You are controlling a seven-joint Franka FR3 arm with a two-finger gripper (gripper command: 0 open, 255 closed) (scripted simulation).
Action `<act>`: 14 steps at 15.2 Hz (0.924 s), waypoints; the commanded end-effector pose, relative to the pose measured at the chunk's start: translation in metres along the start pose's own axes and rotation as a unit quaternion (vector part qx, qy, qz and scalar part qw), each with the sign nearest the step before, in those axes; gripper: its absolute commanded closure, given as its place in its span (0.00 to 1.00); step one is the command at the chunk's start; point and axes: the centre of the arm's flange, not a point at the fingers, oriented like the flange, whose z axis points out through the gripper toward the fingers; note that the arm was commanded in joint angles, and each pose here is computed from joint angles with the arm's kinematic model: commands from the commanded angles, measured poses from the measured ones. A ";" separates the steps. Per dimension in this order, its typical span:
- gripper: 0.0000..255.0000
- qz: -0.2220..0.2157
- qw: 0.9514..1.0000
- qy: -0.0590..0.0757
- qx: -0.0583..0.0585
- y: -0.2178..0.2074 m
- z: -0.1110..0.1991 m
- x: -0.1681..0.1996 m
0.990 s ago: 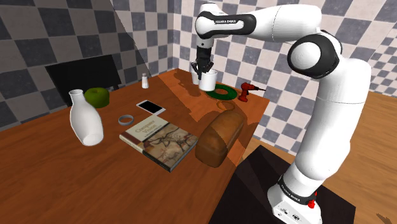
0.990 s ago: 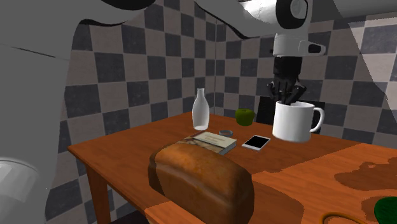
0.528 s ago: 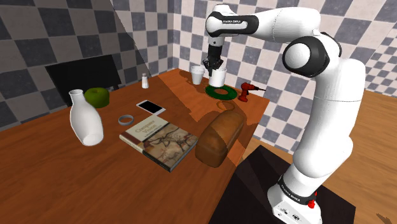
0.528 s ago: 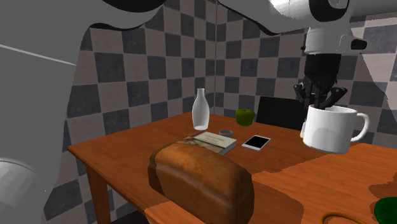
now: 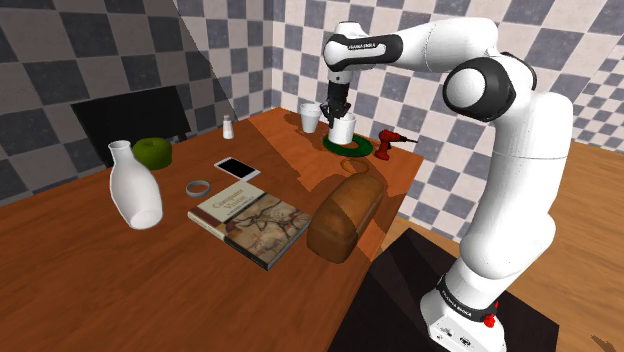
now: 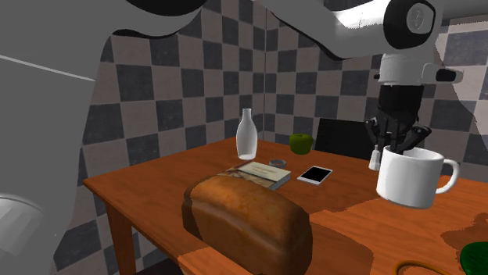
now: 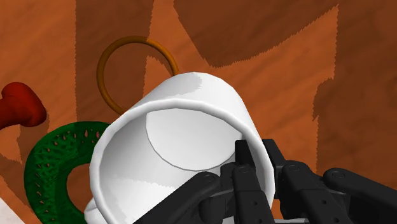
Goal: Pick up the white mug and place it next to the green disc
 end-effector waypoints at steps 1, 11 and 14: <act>1.00 0.000 1.000 0.000 0.000 -0.001 0.011 0.000; 1.00 0.000 1.000 0.000 0.000 -0.001 0.063 0.001; 1.00 0.000 1.000 0.000 0.000 -0.001 0.079 0.002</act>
